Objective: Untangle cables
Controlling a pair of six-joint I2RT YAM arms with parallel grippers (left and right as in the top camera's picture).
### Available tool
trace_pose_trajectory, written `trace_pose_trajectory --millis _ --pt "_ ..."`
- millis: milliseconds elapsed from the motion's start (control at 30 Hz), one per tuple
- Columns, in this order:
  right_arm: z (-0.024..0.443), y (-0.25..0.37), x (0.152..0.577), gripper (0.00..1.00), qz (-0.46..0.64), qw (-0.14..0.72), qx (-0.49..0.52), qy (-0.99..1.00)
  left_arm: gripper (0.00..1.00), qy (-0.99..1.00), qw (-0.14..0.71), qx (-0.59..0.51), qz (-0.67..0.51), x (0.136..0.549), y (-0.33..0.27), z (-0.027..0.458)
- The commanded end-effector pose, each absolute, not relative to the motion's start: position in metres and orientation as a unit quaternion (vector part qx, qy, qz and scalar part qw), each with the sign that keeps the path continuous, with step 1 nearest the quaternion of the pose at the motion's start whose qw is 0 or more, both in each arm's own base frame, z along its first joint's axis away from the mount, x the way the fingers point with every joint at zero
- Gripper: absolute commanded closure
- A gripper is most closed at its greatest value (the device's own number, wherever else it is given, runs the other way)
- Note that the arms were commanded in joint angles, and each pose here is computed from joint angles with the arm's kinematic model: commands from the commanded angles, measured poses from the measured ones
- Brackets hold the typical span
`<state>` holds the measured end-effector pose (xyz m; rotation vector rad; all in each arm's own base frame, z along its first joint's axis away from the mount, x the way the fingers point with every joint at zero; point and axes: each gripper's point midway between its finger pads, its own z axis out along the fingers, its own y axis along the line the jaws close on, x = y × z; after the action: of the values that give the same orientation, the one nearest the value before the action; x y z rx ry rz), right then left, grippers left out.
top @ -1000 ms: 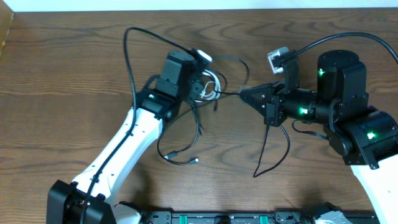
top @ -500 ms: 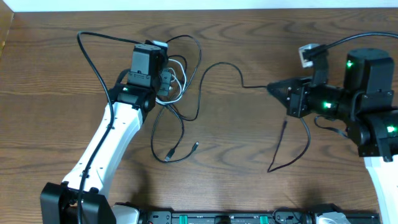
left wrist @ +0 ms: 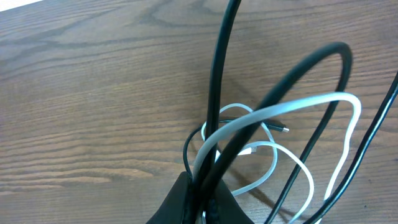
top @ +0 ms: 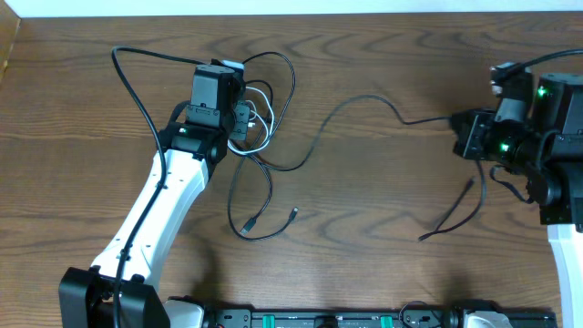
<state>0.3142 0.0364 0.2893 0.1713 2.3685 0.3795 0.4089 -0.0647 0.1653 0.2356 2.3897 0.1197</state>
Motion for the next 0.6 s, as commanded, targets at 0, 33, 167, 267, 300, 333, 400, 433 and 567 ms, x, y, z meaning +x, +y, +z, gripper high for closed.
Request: trace_pose_trajectory --millis 0,33,167,267,300,333,400,433,567 --pt "0.291 -0.028 0.314 0.99 -0.013 0.381 0.136 0.914 0.92 0.929 0.358 0.081 0.053 0.408 -0.060 0.164" --pt "0.290 -0.038 0.312 0.97 -0.039 0.380 0.146 0.913 0.92 0.929 0.358 0.081 0.053 0.408 -0.060 0.164" --pt "0.288 -0.069 0.307 0.94 -0.125 0.371 0.190 0.900 0.92 0.929 0.358 0.081 0.053 0.408 -0.060 0.164" --pt "0.281 -0.071 0.312 0.60 -0.129 0.361 0.197 0.902 0.92 0.929 0.358 0.081 0.053 0.408 -0.060 0.164" --pt "0.278 -0.071 0.313 0.51 -0.128 0.357 0.202 0.903 0.92 0.929 0.357 0.081 0.053 0.407 -0.060 0.163" --pt "0.275 -0.071 0.315 0.33 -0.126 0.353 0.205 0.904 0.92 0.929 0.356 0.081 0.053 0.407 -0.060 0.163" --pt "0.267 -0.067 0.320 0.04 -0.115 0.341 0.200 0.911 0.92 0.930 0.355 0.081 0.053 0.407 -0.059 0.163" --pt "0.263 -0.064 0.322 0.01 -0.108 0.336 0.198 0.914 0.92 0.930 0.355 0.081 0.053 0.407 -0.059 0.163" --pt "0.244 -0.045 0.333 0.01 -0.057 0.310 0.179 0.932 0.92 0.930 0.355 0.082 0.051 0.407 -0.060 0.163"
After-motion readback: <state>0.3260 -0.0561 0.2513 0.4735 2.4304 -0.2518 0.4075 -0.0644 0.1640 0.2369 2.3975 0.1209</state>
